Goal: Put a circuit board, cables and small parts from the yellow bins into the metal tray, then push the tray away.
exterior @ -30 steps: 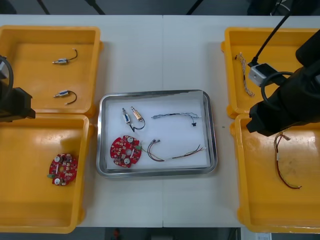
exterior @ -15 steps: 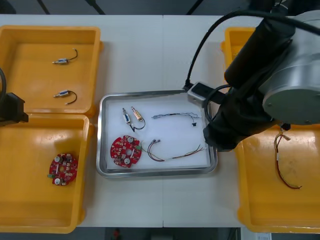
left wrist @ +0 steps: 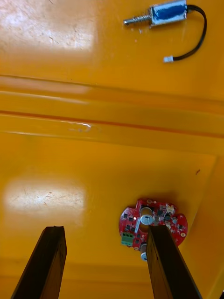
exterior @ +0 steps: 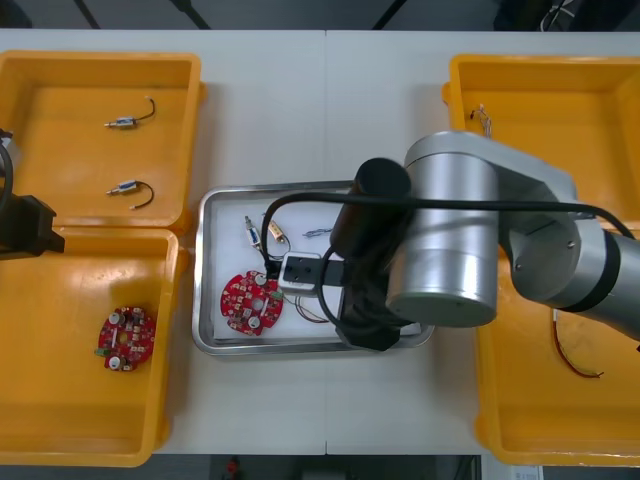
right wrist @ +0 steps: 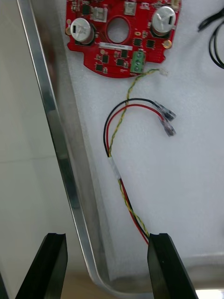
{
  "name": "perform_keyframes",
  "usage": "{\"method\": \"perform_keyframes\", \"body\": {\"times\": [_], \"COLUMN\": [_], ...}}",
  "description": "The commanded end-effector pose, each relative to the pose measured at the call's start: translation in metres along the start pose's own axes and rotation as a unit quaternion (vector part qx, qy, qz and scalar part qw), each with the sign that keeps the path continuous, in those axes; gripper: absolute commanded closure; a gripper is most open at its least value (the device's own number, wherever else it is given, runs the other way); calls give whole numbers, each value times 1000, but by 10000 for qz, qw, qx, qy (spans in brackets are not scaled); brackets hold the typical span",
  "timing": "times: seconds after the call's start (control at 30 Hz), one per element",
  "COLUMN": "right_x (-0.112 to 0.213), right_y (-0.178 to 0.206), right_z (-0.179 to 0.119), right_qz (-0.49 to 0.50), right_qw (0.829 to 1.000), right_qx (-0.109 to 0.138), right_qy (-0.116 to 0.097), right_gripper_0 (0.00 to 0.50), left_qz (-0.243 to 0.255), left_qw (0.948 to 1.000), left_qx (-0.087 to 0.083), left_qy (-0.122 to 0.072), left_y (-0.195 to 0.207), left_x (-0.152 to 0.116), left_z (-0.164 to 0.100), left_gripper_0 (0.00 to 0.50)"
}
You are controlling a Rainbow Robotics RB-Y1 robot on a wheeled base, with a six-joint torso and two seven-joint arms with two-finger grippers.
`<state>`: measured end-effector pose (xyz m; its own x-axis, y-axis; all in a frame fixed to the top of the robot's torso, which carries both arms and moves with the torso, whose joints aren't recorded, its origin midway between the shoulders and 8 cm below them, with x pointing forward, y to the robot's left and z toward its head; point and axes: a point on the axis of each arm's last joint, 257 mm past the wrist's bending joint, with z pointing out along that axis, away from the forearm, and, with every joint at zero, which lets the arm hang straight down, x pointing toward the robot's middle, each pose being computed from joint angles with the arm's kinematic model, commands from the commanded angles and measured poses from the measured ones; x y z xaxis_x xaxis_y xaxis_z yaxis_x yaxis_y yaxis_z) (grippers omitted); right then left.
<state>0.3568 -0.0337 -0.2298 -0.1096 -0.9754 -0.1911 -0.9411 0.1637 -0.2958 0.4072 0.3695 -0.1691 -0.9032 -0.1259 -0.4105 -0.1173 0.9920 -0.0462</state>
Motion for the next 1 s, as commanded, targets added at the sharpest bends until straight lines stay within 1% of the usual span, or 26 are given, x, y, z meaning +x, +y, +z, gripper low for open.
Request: {"method": "perform_keyframes", "body": {"times": [0.03, 0.13, 0.27, 0.37, 0.47, 0.57, 0.63, 0.7, 0.8, 1.0], "right_x": [-30, -37, -42, -44, -43, -43, -43, -42, -40, -36], "right_y": [9, 16, 21, 26, 30, 33, 37, 40, 42, 48], "right_z": [15, 30, 43, 48, 53, 58, 61, 65, 68, 74], "right_qz": [-874, -1050, -1196, -1229, -1236, -1207, -1174, -1152, -1117, -1089], "right_qw": [9958, 9938, 9917, 9914, 9915, 9921, 9926, 9930, 9934, 9937], "right_qx": [240, 339, 470, 441, 396, 349, 294, 255, 238, 238], "right_qy": [-89, -107, -102, -87, -28, 9, 27, 61, 79, 104], "right_gripper_0": [0, 0, 0, 0, 0, 0, 0, 0, 0, 0], "left_qz": [418, 475, 529, 567, 589, 656, 623, 564, 527, 548], "left_qw": [9991, 9987, 9984, 9980, 9978, 9970, 9972, 9976, 9979, 9978], "left_qx": [-108, -177, -210, -264, -305, -414, -409, -366, -347, -324], "left_qy": [24, -2, 15, 15, 28, -58, -87, -145, -178, -178], "left_y": [15, 18, 19, 20, 21, 25, 26, 27, 29, 27], "left_x": [-2, -4, -2, -1, 3, 3, 4, 4, 6, 7], "left_z": [-12, -16, -17, -18, -17, -16, -17, -18, -19, -19], "left_gripper_0": [0, 0, 0, 0, 0, 0, 0, 0, 0, 0]}}
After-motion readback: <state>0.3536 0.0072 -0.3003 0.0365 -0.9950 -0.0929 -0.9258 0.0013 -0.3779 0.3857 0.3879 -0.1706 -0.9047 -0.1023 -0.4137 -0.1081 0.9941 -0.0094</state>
